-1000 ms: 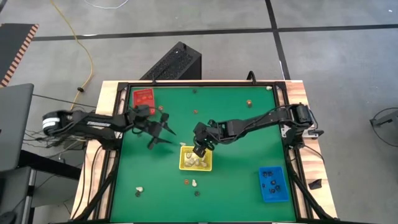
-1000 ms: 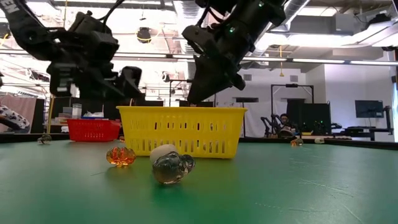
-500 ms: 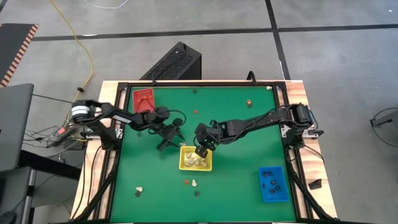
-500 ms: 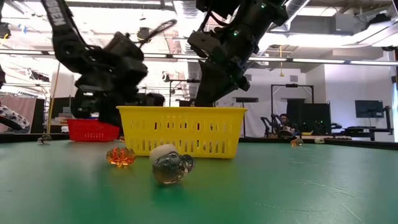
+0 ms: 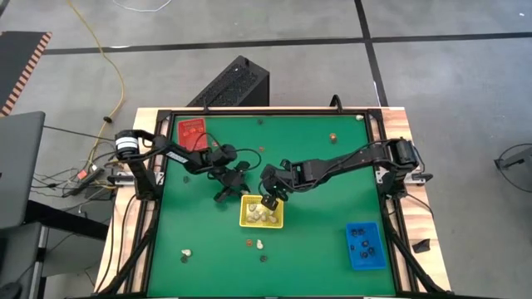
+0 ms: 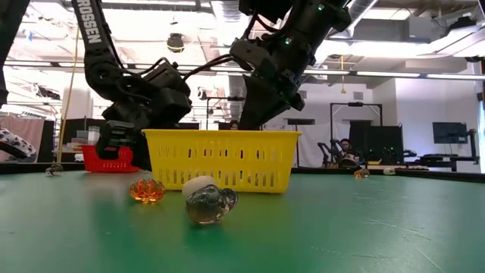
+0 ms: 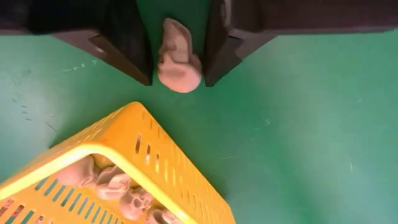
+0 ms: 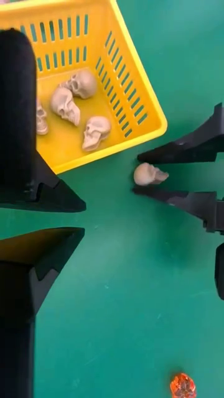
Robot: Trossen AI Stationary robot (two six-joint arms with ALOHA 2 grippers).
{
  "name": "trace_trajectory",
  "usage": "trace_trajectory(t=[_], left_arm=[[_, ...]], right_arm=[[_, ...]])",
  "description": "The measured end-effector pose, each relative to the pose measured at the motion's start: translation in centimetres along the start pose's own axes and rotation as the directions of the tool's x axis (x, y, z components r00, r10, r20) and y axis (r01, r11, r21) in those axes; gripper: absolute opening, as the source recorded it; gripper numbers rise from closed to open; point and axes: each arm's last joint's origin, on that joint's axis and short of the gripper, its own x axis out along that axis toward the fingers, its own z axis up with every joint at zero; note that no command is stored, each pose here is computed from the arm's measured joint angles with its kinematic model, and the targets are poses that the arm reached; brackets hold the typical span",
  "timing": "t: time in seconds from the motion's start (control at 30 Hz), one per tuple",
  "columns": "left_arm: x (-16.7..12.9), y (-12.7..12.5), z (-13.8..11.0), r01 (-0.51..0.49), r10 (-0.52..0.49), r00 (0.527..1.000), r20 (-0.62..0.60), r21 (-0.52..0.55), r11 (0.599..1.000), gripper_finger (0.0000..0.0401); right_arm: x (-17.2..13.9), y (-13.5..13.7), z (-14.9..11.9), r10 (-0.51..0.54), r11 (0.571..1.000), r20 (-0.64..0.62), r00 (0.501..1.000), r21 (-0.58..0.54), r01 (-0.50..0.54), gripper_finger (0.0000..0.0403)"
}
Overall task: Sort Halloween decoration
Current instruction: Put the white skull toy into the yellow bin
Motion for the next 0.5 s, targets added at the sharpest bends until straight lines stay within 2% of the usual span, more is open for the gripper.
trace_trajectory(t=[0.17,0.37,0.5], left_arm=[[-0.1,0.0,-0.1,-0.002,0.002,1.0,-0.013,-0.01,1.0,0.0063],[-2.1,-0.8,1.4,-0.007,0.006,0.998,-0.056,-0.035,0.999,0.006],[-4.4,-1.9,4.1,-0.081,0.082,0.994,-0.074,0.014,0.997,0.0057]], right_arm=[[0.0,0.0,0.0,0.0,1.0,0.0,1.0,0.002,0.0,0.0082],[0.0,0.2,-0.2,0.0,1.0,-0.009,1.0,-0.008,0.0,0.0082],[-0.1,0.5,-0.3,0.006,0.999,-0.004,1.0,-0.039,-0.007,0.0082]])
